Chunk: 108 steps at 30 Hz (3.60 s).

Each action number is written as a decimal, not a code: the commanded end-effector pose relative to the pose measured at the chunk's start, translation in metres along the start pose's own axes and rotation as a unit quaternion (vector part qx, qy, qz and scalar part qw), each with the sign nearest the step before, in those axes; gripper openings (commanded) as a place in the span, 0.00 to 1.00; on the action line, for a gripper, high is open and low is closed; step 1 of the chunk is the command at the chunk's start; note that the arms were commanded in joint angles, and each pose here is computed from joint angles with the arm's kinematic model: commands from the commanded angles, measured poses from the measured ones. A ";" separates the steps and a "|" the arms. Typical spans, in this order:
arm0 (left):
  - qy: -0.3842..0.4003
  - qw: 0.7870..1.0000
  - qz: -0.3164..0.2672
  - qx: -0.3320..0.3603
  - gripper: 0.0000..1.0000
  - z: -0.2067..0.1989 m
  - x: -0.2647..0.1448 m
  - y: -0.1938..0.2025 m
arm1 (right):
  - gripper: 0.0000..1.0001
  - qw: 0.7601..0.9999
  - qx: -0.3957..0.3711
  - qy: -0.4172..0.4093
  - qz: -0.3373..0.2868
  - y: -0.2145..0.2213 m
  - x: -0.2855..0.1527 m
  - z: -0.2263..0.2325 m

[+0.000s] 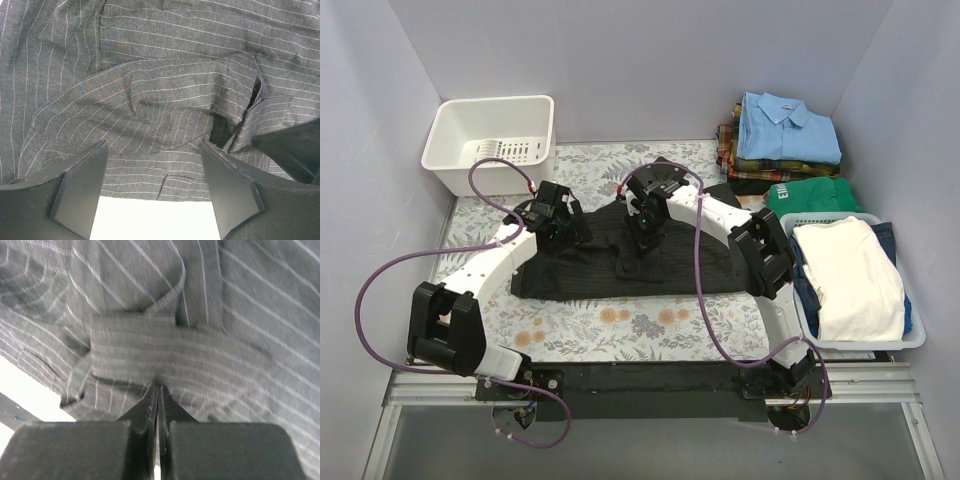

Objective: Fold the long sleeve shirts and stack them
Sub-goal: Fold the shirt

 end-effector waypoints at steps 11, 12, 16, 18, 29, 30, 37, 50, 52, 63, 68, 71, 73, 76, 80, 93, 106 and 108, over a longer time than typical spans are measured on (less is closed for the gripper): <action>-0.007 1.000 0.006 0.010 0.74 0.006 0.008 0.001 | 0.58 0.997 -0.049 0.009 -0.062 -0.021 -0.053 0.020; -0.009 1.000 0.005 0.007 0.74 0.007 0.008 0.000 | 0.61 0.997 -0.055 0.004 -0.059 -0.021 -0.050 0.022; -0.025 1.000 0.006 -0.008 0.74 0.013 0.010 -0.002 | 0.64 0.997 -0.068 -0.002 -0.048 -0.022 -0.036 0.029; -0.033 0.999 0.005 -0.018 0.74 0.018 0.011 -0.004 | 0.64 0.997 -0.070 -0.007 -0.039 -0.021 -0.027 0.030; -0.054 0.998 0.010 -0.034 0.73 0.042 0.015 -0.008 | 0.64 0.997 -0.073 -0.002 -0.022 -0.022 -0.006 0.032; -0.054 0.998 0.012 -0.034 0.73 0.042 0.016 -0.007 | 0.63 0.997 -0.071 0.013 -0.019 -0.022 -0.005 0.028; -0.050 0.998 0.015 -0.031 0.73 0.043 0.018 -0.006 | 0.26 0.996 -0.057 0.066 0.001 -0.014 -0.005 0.015; -0.035 0.999 0.022 -0.022 0.72 0.035 0.020 -0.011 | 0.01 0.968 -0.059 0.203 -0.138 -0.061 -0.121 0.010; -0.037 0.999 0.020 -0.023 0.72 0.034 0.021 -0.012 | 0.01 0.955 -0.060 0.233 -0.171 -0.073 -0.146 0.008; 0.000 1.000 -0.006 0.029 0.70 0.026 0.021 -0.023 | 0.01 0.874 -0.047 0.307 -0.375 -0.125 -0.286 0.021; 0.064 0.995 -0.001 0.080 0.70 0.015 0.014 -0.020 | 0.01 0.843 -0.055 0.303 -0.441 -0.129 -0.327 0.032; 0.082 0.992 -0.012 0.093 0.70 0.014 0.010 -0.020 | 0.01 0.830 -0.062 0.288 -0.474 -0.134 -0.344 0.041; 0.079 0.992 -0.023 0.091 0.71 0.015 0.010 -0.022 | 0.01 0.826 -0.065 0.281 -0.485 -0.135 -0.350 0.045; 0.069 0.993 -0.027 0.087 0.71 0.018 0.012 -0.023 | 0.01 0.825 -0.065 0.277 -0.488 -0.135 -0.351 0.046; 0.041 0.996 -0.032 0.076 0.71 0.024 0.019 -0.024 | 0.01 0.822 -0.060 0.274 -0.495 -0.133 -0.357 0.049; 0.081 0.995 0.014 0.064 0.68 0.009 0.018 -0.016 | 0.01 0.807 -0.064 0.257 -0.527 -0.158 -0.360 0.037; 0.012 0.996 -0.071 0.046 0.73 0.024 0.015 -0.030 | 0.01 0.809 -0.085 0.212 -0.542 -0.168 -0.355 0.046; 0.013 0.995 -0.083 0.056 0.75 0.027 0.016 -0.035 | 0.01 0.809 -0.083 0.212 -0.542 -0.165 -0.356 0.046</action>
Point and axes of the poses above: each gripper's point midway between its finger pads, its own x axis out along the fingers, its own z axis along the line the jaws close on, y = z × x, the point moved 4 cm from there along -x, back along the fingers, and after that the axes turned 13 degrees about -x, right-handed, at the moved point
